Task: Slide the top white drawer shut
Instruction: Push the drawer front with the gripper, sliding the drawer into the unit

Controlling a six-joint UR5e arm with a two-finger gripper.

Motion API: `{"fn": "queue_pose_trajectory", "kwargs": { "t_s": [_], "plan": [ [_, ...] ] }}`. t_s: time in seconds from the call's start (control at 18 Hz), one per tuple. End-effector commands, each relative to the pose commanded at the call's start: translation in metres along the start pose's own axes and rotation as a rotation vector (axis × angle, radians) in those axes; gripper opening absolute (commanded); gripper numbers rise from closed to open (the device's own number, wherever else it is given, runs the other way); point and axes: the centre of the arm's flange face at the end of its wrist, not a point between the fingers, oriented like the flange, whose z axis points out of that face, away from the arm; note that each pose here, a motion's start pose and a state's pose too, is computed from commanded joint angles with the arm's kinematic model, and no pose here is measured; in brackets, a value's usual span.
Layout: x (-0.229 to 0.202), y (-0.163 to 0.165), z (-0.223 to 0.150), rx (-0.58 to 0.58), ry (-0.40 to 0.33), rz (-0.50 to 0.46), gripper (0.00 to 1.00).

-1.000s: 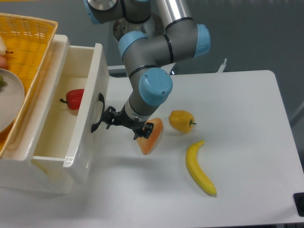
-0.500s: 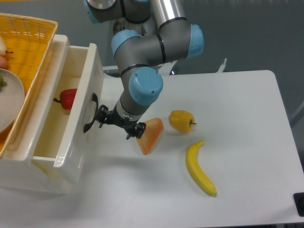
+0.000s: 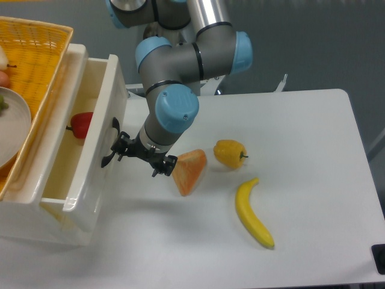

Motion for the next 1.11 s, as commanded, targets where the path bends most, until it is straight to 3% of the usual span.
{"fn": "queue_pose_trajectory", "kwargs": {
  "t_s": [1.11],
  "plan": [
    [0.032,-0.002,-0.006,0.012,0.012,0.033,1.00]
  ]
}}
